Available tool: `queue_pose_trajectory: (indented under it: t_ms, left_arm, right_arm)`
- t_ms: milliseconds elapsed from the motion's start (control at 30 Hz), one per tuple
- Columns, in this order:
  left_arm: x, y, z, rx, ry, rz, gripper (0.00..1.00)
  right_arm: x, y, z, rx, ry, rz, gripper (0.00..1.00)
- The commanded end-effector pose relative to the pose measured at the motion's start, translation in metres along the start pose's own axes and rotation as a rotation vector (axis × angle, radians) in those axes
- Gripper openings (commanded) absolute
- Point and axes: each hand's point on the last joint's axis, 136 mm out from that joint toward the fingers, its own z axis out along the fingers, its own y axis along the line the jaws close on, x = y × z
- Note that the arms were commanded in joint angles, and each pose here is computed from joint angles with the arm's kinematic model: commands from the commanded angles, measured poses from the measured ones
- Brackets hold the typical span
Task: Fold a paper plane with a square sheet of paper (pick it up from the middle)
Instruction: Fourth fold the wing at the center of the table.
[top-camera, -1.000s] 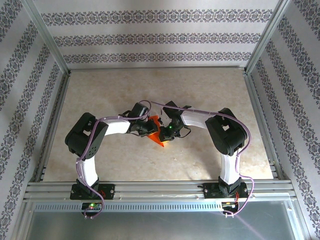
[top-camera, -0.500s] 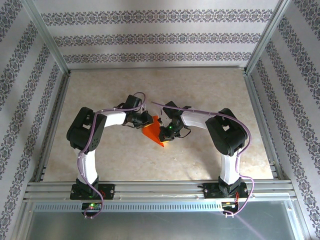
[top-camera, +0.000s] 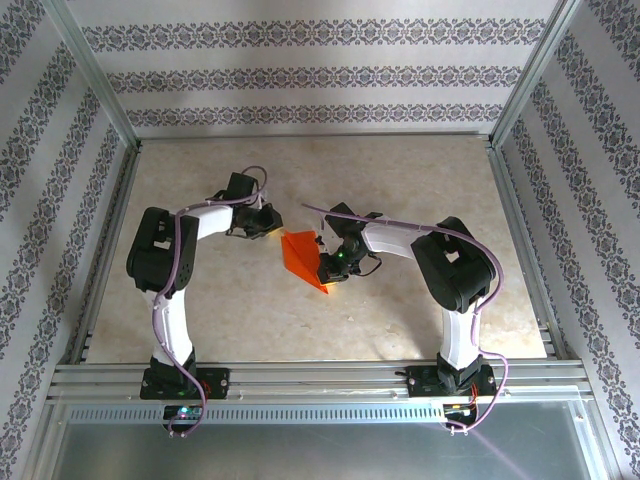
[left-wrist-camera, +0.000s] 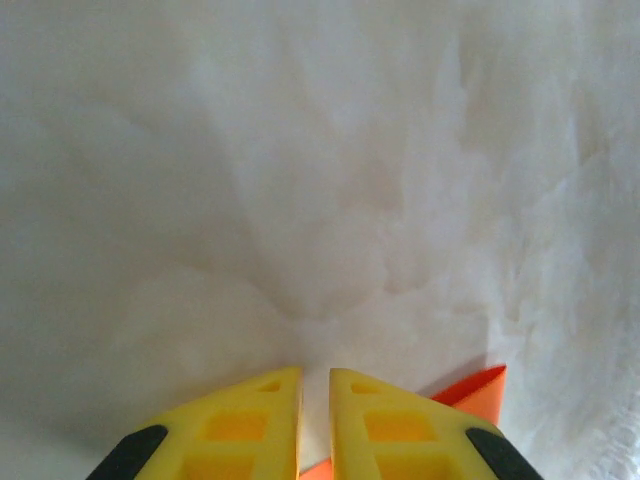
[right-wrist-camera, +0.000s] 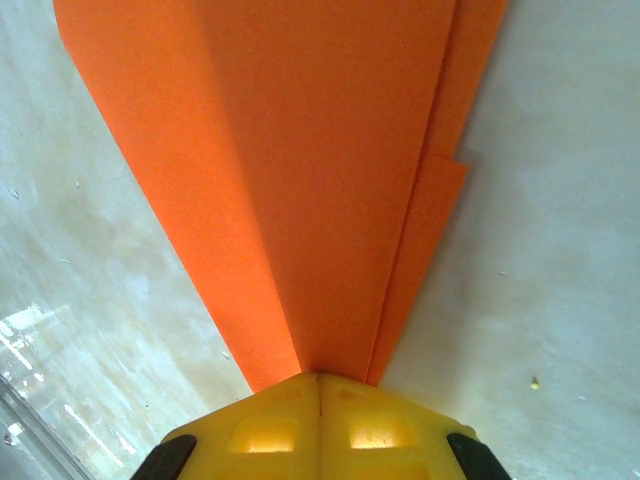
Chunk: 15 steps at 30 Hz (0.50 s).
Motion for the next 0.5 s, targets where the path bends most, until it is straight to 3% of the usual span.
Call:
queue_pose_trajectory:
  t_ms: [0,167,467]
  left_arm:
    - [-0.012,-0.018,-0.026,0.005,-0.043,0.029,0.15]
    - [0.006,-0.047,-0.057,0.073,-0.103,0.004,0.16]
    - [0.068,-0.07,-0.035,0.139,-0.04,-0.041,0.16]
  right_arm:
    - [0.046,-0.083,0.023,0.321,0.132,0.118,0.05]
    - [0.02,-0.055,0.01,0.232,0.039,0.073,0.07]
    - [-0.039,0.034,-0.054,-0.084,-0.242,-0.039,0.13]
